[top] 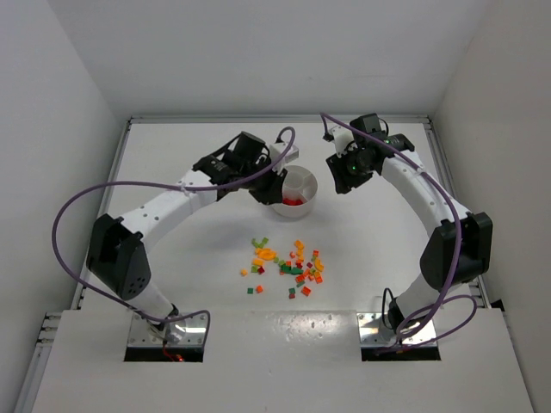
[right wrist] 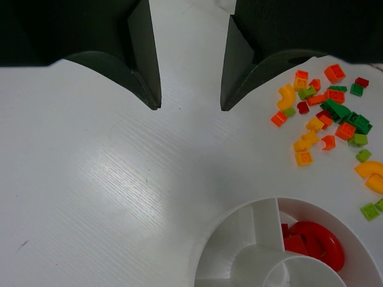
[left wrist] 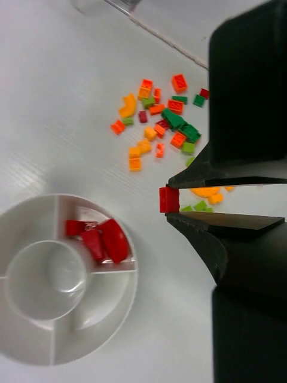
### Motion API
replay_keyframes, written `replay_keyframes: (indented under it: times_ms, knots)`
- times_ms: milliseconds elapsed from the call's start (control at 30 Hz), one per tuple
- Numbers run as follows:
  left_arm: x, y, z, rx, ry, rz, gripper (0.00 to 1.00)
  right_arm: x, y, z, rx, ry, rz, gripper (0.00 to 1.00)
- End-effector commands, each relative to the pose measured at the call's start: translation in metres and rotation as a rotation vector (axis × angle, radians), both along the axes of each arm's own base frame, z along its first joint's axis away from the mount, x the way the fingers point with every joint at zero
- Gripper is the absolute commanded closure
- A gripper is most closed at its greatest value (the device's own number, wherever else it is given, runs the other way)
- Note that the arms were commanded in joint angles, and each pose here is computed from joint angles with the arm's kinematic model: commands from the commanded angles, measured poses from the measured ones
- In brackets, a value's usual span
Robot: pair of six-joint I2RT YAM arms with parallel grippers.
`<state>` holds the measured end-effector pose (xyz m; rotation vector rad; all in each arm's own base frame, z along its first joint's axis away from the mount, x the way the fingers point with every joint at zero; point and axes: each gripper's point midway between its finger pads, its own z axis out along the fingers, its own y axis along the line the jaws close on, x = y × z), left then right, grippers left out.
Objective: Sort the legos into containers by color
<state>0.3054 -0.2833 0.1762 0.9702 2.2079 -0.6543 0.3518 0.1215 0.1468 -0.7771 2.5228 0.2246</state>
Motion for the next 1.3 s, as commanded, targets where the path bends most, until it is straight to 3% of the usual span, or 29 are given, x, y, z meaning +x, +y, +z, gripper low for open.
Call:
replay_keyframes:
  times_ms: [0,167,733,900,1267]
  knots:
    - [0.015,-0.011,0.018,-0.048,0.002,0.029,0.84,0.010,0.003,0.021,0.026,-0.069,0.000,0.55]
    - [0.037,-0.024,0.003,-0.029,0.026,0.048,0.82,0.010,0.003,0.021,0.026,-0.069,0.000,0.55]
    - [0.042,-0.045,-0.026,0.015,0.054,0.047,0.75,0.006,-0.003,0.024,0.020,-0.079,-0.014,0.55]
    - [0.047,-0.048,-0.027,0.016,0.055,0.060,0.60,0.006,-0.003,0.024,0.020,-0.079,-0.014,0.55]
    - [0.054,-0.041,-0.024,0.043,0.017,0.091,0.54,-0.001,0.002,0.024,0.045,-0.076,0.034,0.55]
